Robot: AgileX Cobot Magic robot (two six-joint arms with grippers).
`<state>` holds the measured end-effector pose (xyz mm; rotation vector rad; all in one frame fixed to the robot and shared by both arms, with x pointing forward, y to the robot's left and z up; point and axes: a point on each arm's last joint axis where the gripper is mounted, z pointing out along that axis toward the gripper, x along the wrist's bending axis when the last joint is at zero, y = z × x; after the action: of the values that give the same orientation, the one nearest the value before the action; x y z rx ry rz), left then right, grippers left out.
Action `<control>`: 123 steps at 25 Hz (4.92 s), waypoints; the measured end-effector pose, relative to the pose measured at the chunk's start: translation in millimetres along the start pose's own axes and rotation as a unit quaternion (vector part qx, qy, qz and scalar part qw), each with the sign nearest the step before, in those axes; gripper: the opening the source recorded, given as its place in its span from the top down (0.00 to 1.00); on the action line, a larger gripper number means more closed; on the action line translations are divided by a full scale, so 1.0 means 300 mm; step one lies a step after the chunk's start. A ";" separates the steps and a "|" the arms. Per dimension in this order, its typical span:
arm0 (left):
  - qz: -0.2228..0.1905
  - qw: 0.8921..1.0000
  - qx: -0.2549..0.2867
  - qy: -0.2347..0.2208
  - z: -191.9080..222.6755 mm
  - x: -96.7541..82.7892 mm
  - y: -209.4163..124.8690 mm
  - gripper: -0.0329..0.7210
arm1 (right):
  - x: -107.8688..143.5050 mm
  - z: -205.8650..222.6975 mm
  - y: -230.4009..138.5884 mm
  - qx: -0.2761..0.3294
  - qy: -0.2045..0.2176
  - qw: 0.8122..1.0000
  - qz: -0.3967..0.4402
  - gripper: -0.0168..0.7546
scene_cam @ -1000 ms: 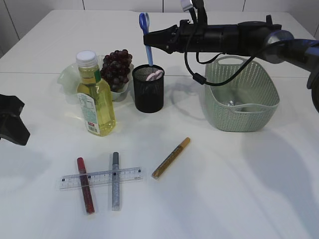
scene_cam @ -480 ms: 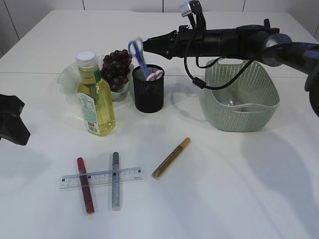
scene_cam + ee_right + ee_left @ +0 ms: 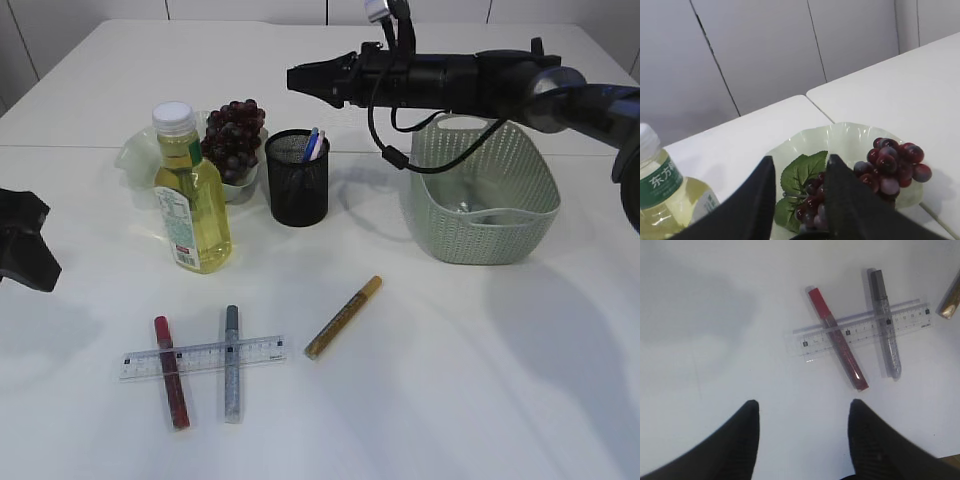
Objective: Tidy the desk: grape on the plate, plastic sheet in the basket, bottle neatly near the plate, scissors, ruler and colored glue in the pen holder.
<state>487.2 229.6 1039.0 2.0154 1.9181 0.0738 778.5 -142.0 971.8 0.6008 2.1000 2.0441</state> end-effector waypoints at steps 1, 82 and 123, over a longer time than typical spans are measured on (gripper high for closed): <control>0.000 1.000 0.000 0.000 0.000 0.000 0.000 0.41 | -0.003 -0.001 0.003 0.003 -0.008 1.000 0.009 0.62; -0.089 0.990 -0.087 0.059 -0.040 0.213 0.065 0.41 | 0.860 0.370 -0.229 0.546 0.063 0.815 -0.180 0.38; -0.089 0.990 -0.089 0.059 -0.040 0.213 0.066 0.41 | 0.853 0.382 -0.341 0.586 0.064 0.790 -0.169 0.41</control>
<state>507.8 294.3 1042.9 1.7531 2.0737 0.3137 571.1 62.6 907.4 0.1265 3.0893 0.4006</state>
